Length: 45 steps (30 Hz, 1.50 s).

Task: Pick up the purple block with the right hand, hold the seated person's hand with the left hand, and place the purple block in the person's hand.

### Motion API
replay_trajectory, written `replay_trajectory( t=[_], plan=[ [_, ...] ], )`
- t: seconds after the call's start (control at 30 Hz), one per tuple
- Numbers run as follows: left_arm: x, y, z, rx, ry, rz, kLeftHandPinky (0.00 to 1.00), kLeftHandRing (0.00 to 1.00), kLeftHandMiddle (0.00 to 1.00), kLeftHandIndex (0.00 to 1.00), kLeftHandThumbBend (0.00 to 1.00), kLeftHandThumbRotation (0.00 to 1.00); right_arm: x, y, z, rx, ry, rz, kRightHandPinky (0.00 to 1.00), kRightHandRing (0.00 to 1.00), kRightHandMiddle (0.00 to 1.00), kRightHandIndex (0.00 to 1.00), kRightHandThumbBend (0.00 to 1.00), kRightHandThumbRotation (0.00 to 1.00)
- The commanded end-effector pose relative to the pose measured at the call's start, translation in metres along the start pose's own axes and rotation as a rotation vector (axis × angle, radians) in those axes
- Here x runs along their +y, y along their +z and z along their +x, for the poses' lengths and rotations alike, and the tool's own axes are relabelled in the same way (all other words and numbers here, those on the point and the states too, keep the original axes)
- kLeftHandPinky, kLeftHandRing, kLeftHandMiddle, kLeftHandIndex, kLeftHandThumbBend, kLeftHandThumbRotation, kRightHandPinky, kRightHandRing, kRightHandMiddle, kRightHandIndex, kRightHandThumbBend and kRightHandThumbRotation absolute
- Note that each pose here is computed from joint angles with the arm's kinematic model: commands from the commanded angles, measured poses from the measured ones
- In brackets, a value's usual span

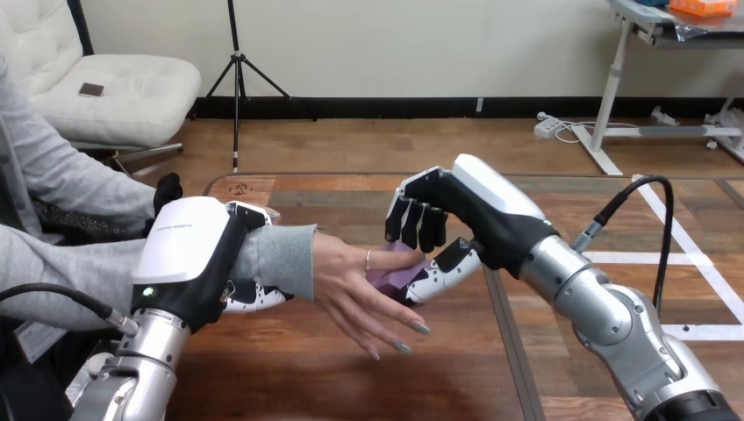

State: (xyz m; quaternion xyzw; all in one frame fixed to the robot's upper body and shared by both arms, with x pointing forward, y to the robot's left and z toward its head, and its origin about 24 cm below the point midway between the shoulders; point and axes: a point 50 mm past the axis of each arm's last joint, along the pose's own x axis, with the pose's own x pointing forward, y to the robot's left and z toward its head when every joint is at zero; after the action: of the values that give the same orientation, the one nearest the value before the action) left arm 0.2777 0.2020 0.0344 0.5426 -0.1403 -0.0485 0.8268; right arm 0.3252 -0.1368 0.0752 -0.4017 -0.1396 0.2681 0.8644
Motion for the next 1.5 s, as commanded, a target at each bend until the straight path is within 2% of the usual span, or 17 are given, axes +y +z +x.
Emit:
replay_trajectory(
  t=[0.0,0.43,1.47],
  plan=[
    [0.0239,0.0268,0.0290,-0.121,0.145,-0.042,0.18,0.23,0.28,0.29,0.74,0.00,-0.0269,0.0367,0.0233,-0.161,-0.066,-0.049,0.31,0.32,0.36,0.39,0.89,0.00],
    [0.0238,0.0276,0.0284,-0.125,0.151,-0.040,0.18,0.23,0.28,0.29,0.74,0.00,-0.0219,0.0396,0.0245,-0.185,-0.052,-0.042,0.31,0.32,0.37,0.39,0.90,0.00],
    [0.0236,0.0268,0.0264,-0.110,0.158,-0.047,0.18,0.23,0.28,0.30,0.75,0.00,-0.0196,0.0371,0.0219,-0.182,-0.057,-0.028,0.30,0.32,0.37,0.38,0.89,0.00]
  ],
)
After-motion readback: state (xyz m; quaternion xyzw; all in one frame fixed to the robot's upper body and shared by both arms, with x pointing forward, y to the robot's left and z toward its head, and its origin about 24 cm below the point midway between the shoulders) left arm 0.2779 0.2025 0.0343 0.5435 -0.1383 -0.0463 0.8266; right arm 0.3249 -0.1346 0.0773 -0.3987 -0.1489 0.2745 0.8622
